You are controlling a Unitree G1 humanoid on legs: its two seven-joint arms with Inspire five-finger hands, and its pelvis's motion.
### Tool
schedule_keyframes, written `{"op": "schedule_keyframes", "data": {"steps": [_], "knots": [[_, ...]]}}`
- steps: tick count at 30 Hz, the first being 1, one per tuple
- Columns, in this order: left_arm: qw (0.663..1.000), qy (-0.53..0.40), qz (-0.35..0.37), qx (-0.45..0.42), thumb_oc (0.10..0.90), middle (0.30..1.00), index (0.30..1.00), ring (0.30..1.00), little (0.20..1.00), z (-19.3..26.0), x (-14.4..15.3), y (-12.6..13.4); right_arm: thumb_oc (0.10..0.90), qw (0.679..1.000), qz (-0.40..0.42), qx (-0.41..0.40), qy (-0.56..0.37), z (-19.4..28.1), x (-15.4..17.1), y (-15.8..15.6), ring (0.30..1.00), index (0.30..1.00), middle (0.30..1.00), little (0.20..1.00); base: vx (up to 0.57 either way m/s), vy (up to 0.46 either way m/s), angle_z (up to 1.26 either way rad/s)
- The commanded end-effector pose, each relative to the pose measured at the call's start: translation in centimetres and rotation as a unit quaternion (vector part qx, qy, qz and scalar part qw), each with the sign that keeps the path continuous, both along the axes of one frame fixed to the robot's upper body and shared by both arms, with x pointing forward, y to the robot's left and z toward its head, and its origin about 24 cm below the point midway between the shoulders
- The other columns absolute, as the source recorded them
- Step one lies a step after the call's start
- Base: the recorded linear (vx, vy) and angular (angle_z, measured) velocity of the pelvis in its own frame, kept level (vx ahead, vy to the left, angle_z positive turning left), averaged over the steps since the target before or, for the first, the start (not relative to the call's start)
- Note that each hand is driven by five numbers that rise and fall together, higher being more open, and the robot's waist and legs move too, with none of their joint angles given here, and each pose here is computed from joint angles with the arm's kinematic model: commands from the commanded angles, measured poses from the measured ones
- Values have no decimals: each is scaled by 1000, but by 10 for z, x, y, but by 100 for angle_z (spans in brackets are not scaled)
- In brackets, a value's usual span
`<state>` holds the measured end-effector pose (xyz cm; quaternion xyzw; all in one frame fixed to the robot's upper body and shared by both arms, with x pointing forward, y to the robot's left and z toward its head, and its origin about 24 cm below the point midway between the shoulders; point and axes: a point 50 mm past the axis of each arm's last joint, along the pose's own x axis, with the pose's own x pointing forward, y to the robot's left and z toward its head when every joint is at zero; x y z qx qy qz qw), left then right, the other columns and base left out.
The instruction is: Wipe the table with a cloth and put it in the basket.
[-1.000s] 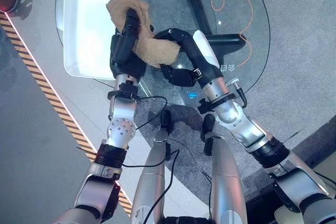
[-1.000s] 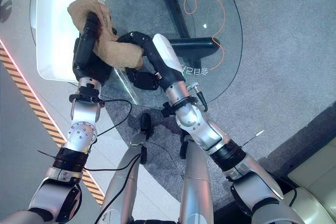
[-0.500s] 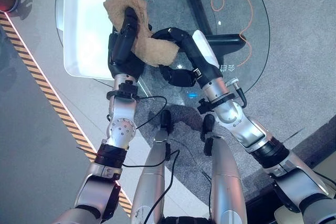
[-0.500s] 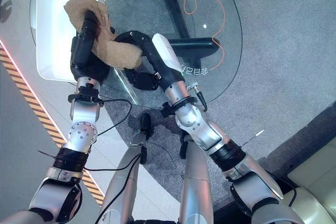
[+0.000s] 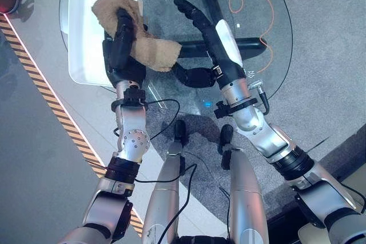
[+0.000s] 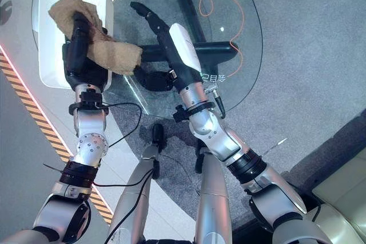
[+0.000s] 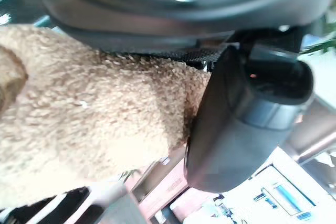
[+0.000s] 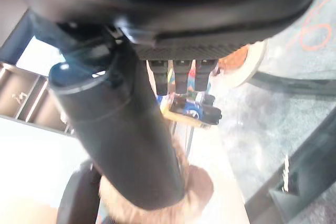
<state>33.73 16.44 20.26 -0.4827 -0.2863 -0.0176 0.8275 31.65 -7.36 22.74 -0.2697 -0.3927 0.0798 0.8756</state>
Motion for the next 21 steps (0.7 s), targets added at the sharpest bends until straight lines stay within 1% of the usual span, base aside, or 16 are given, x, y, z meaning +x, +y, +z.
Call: {"op": "schedule_keyframes", "data": {"steps": [1,8,15,18,19,21], "knots": [[975,-213,70,-2,100,300,300,300,200,84,-32,10,800,974,101,80,-189,71,-47,23,900,900,900,900,0,0,0],[973,-213,89,9,100,300,300,300,200,85,-33,13,800,975,79,85,-187,69,-42,17,900,900,900,900,0,0,0],[972,-206,113,26,100,300,300,300,200,86,-32,17,800,977,33,109,-180,64,-31,6,900,900,900,900,0,0,0],[971,-203,125,29,100,300,300,300,200,86,-31,22,800,977,9,117,-177,60,-25,-2,900,900,900,900,0,0,0],[969,-201,138,29,100,300,300,300,200,85,-31,26,800,976,-16,122,-179,57,-22,-9,900,900,900,900,12,31,-2],[968,-199,149,30,100,300,300,300,200,84,-32,29,800,975,-32,127,-179,55,-20,-15,900,900,900,900,6,15,-1]]}}
